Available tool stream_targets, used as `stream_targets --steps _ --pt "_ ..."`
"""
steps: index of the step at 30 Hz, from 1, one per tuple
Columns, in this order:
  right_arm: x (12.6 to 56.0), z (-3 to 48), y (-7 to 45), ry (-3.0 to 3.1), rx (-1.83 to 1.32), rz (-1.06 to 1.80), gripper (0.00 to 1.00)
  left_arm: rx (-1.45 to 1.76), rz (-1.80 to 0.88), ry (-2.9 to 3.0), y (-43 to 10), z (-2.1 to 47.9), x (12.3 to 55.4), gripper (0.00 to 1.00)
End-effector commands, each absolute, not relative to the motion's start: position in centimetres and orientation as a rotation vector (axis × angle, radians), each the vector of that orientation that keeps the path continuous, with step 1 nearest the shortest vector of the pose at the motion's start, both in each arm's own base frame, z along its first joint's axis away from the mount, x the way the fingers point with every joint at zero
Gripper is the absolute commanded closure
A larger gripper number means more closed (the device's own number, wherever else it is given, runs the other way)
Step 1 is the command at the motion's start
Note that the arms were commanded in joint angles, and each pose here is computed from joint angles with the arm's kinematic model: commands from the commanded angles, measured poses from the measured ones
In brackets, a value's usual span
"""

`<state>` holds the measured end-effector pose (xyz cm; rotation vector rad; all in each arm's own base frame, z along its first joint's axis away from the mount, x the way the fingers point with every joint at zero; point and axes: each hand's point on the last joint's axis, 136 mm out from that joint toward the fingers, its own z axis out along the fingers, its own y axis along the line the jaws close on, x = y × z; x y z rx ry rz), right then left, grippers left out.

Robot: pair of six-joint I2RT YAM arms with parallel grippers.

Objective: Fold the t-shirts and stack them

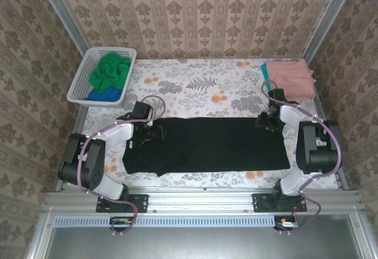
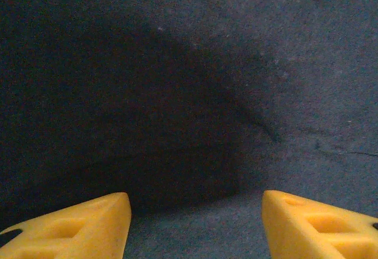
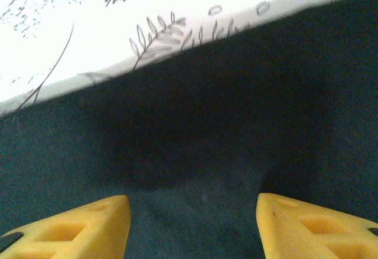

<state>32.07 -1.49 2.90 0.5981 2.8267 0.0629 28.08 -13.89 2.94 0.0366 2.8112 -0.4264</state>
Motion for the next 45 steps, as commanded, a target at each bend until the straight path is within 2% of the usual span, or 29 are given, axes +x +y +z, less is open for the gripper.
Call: stream_targets --steps 1,4,7,11,17,19,22,24,27,32,35,38,43,45 --pt "31.2 5.2 -0.9 2.760 0.564 0.116 0.37 0.095 -0.311 2.782 -13.6 5.5 26.7 0.34" --pt "30.9 6.1 -0.2 2.711 0.532 0.179 0.36 0.274 -0.347 2.693 -17.2 8.5 25.4 0.29" --pt "30.2 6.5 -0.1 2.686 0.533 0.182 0.36 0.400 -0.417 2.663 -20.4 9.5 23.5 0.25" --pt "29.6 6.3 0.0 2.693 0.540 0.189 0.35 0.571 -0.442 2.677 -23.6 8.2 21.0 0.23" --pt "29.5 6.0 0.2 2.702 0.538 0.207 0.35 0.723 -0.373 2.756 -25.0 4.9 19.1 0.23" --pt "29.4 6.1 0.5 2.698 0.534 0.227 0.36 0.768 -0.363 2.755 -25.7 4.7 18.9 0.34" --pt "29.4 6.7 0.7 2.670 0.520 0.242 0.34 0.797 -0.333 2.746 -26.0 5.3 19.1 0.67" --pt "29.3 7.0 0.6 2.659 0.516 0.236 0.34 0.807 -0.317 2.727 -26.0 6.4 19.3 0.81" --pt "29.1 7.0 0.5 2.666 0.514 0.227 0.33 0.806 -0.298 2.699 -25.5 8.5 19.3 0.92" --pt "29.0 6.9 0.6 2.671 0.512 0.228 0.34 0.784 -0.267 2.715 -23.6 10.2 18.1 0.99" --pt "29.0 7.1 0.5 2.664 0.508 0.227 0.33 0.798 -0.316 2.707 -23.4 10.8 17.0 0.99" --pt "29.0 7.0 0.5 2.667 0.508 0.229 0.33 0.851 -0.405 2.717 -24.4 9.9 15.8 0.88" --pt "29.0 6.9 0.9 2.669 0.504 0.256 0.33 0.906 -0.361 2.823 -25.1 6.3 15.0 0.79" --pt "28.9 7.1 1.0 2.668 0.499 0.262 0.33 0.898 -0.326 2.857 -25.0 5.2 15.1 0.64"
